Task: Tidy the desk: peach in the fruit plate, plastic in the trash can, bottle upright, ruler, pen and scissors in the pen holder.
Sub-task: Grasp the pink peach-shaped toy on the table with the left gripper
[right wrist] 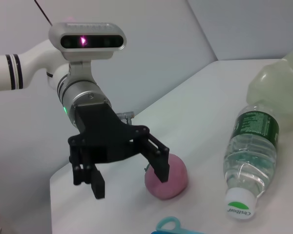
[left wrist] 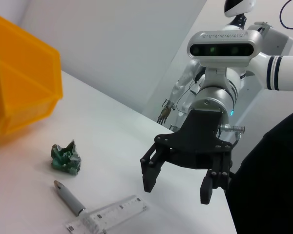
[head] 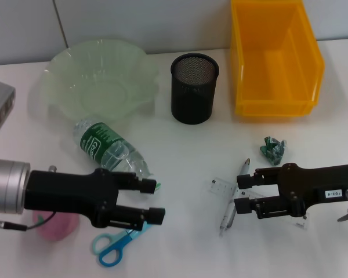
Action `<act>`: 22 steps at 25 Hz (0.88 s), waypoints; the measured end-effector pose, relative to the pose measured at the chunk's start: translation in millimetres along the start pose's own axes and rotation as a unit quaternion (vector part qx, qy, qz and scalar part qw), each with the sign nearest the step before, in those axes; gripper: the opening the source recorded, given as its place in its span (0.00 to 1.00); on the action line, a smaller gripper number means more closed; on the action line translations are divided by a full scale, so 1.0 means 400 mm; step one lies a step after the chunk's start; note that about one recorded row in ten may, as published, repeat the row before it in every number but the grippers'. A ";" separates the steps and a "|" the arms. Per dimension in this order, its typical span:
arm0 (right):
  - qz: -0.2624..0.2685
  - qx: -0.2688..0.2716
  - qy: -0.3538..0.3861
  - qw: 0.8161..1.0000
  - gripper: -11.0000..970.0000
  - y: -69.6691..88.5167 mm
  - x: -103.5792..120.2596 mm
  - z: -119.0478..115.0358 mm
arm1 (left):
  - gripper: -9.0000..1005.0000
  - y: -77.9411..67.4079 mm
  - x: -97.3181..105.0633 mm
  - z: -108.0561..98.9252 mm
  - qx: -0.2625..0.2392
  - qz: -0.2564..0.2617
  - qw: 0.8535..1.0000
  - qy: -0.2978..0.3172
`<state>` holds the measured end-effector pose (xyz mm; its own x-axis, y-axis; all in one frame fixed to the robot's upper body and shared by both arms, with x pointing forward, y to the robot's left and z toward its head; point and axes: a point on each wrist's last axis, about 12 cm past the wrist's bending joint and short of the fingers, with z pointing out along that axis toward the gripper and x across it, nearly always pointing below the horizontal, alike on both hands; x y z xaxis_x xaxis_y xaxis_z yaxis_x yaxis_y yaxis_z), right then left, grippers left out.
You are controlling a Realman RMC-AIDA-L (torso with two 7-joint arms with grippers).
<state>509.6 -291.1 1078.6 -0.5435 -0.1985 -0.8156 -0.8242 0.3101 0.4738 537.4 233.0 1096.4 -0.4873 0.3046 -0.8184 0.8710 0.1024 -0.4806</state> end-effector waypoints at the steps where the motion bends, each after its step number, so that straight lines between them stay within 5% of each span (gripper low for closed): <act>1: 0.000 0.000 0.000 1.000 0.74 0.000 0.000 0.000 | 0.80 0.000 -0.005 -0.001 0.001 0.004 1.000 -0.002; 9: 0.001 -0.001 -0.003 1.000 0.74 0.002 0.001 -0.007 | 0.80 -0.006 -0.077 -0.058 -0.012 0.074 0.997 0.026; 22: 0.008 0.008 -0.012 1.000 0.74 -0.002 -0.003 -0.015 | 0.80 -0.015 -0.167 -0.139 -0.097 0.127 0.963 0.217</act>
<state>509.8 -296.8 1081.2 -0.5528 -0.1707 -0.8157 -0.8125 0.3276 0.4821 568.2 264.9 1171.4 -0.2225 0.7057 -0.6727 0.9743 0.1354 -0.1802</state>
